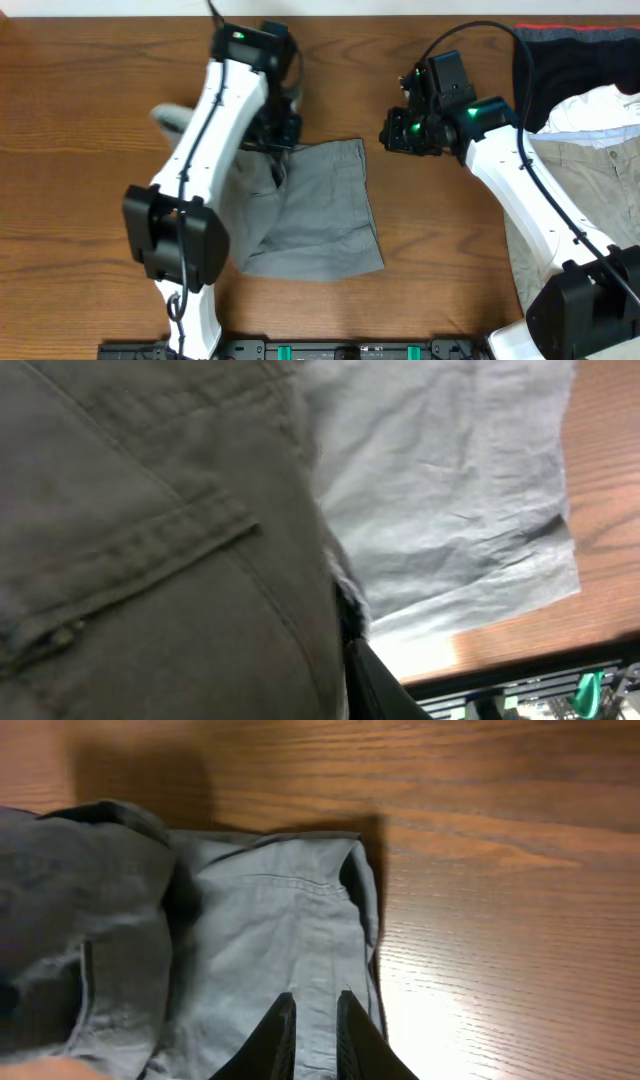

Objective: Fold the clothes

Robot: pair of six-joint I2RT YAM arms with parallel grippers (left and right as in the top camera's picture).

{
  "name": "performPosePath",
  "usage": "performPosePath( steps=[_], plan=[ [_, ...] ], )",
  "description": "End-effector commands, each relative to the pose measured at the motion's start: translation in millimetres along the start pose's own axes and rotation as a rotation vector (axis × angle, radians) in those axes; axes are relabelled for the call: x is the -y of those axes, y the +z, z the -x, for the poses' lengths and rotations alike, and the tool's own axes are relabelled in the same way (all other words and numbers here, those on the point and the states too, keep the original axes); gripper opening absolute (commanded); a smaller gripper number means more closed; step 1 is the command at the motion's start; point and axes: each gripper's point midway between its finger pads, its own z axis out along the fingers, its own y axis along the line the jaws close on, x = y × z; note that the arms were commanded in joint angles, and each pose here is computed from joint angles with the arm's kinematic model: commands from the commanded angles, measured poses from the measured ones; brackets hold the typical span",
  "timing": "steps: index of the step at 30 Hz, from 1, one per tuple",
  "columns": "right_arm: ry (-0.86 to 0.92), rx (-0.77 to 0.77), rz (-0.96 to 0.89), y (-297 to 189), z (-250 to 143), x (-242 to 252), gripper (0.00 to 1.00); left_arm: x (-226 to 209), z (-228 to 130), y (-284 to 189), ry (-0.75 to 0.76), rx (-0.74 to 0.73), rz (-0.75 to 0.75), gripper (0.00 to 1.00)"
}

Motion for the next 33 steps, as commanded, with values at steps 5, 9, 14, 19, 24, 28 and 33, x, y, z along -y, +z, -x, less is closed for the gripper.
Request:
performPosePath(
  steps=[5,9,14,19,24,28,33],
  plan=[
    [0.086,0.058,-0.141,-10,19,51,0.15,32,-6,3,-0.024,-0.005,0.016,0.19],
    [0.144,0.089,-0.176,-19,31,77,0.15,55,-5,6,0.011,0.015,0.018,0.19],
    [0.210,0.105,-0.202,-29,38,103,0.16,88,-11,12,0.061,0.022,0.025,0.19],
    [0.233,0.107,-0.212,-32,39,113,0.16,110,-19,21,0.118,0.003,0.044,0.19],
    [0.256,0.019,-0.238,-28,18,118,0.14,110,-20,32,0.107,-0.022,0.089,0.19],
    [0.184,-0.126,-0.173,-3,-10,108,0.05,106,-19,31,0.095,-0.027,0.090,0.19],
    [0.068,-0.281,0.006,42,-46,84,0.01,96,-22,30,0.075,-0.049,0.096,0.18]
  ],
)
